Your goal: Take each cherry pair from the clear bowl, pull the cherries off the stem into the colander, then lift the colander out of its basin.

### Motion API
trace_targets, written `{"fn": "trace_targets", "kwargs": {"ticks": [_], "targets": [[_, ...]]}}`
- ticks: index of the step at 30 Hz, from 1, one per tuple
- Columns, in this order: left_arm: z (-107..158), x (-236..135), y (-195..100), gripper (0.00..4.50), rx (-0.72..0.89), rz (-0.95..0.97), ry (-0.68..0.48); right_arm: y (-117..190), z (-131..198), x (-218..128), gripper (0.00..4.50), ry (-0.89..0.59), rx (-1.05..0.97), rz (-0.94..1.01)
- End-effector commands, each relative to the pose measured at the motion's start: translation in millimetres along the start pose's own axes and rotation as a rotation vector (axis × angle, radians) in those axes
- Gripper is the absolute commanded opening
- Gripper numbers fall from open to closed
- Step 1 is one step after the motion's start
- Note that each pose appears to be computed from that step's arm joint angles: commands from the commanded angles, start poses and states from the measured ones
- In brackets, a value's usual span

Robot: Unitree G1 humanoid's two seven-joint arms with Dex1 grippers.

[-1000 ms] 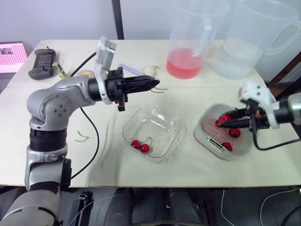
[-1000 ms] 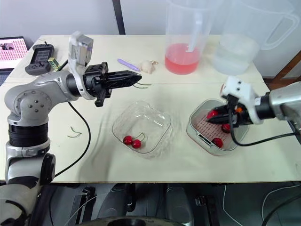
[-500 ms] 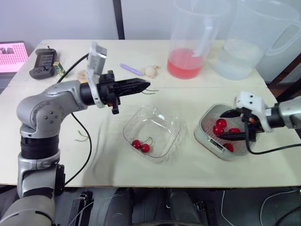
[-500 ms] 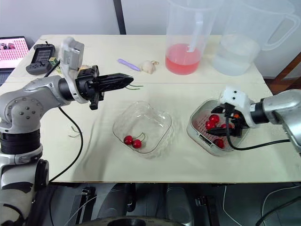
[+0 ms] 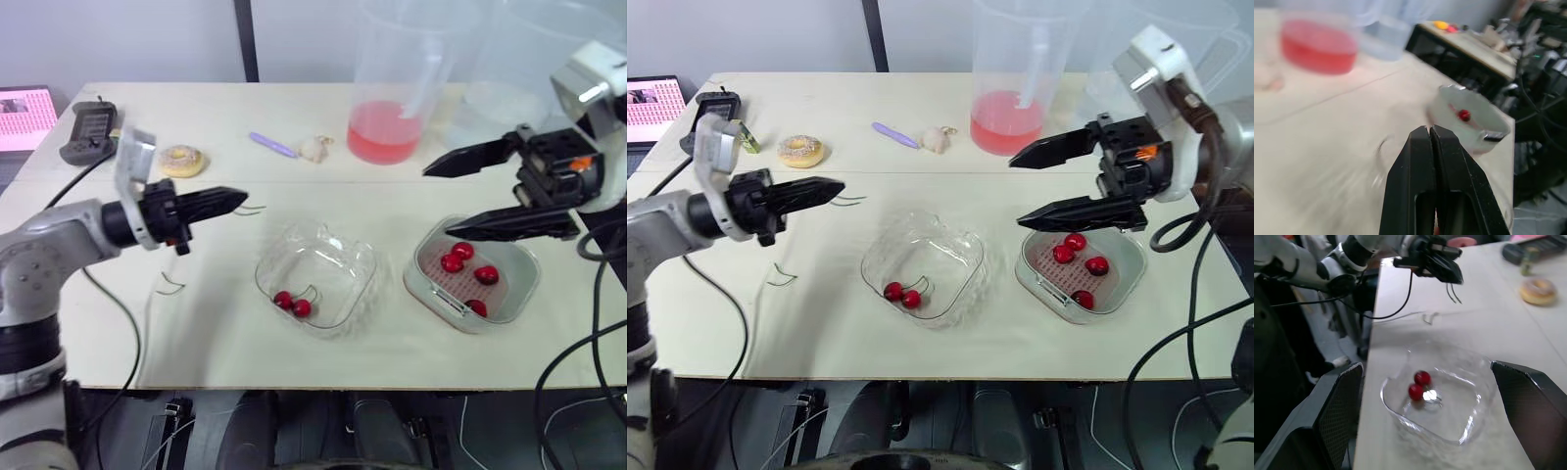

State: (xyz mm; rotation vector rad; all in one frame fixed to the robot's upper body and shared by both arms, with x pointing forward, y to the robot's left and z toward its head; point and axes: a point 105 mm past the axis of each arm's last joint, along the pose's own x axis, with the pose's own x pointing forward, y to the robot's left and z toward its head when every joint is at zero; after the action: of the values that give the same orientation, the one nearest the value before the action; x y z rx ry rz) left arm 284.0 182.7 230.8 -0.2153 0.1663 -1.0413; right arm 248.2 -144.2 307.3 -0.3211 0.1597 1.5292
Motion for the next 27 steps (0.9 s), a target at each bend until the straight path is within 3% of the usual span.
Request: {"fn": "trace_targets", "kwargs": {"ticks": [1, 12, 17, 20, 26, 27], "targets": [[-4, -23, 3, 0.0, -0.023, 0.075, -0.004, -4, 5, 8, 4.48, 0.003, -0.068, 0.005], [-78, -79, 58, 0.0, -0.281, 0.435, 0.098, -20, -6, 20, 4.48, 0.019, -0.095, -0.032], [-96, -90, 64, 0.0, -0.34, 0.447, 0.138, -26, -7, 17, 4.48, 0.001, -0.082, -0.084], [-103, -97, 71, 0.99, -0.383, 0.468, 0.135, -27, -8, 17, 4.5, 0.014, -0.093, -0.1], [-80, -123, 87, 4.1, -0.38, 0.55, 0.043, -25, -10, 14, 4.5, 0.013, -0.078, -0.108], [-75, -128, 87, 4.41, -0.368, 0.557, 0.033, -24, -11, 14, 4.5, 0.016, -0.07, -0.104]]}}
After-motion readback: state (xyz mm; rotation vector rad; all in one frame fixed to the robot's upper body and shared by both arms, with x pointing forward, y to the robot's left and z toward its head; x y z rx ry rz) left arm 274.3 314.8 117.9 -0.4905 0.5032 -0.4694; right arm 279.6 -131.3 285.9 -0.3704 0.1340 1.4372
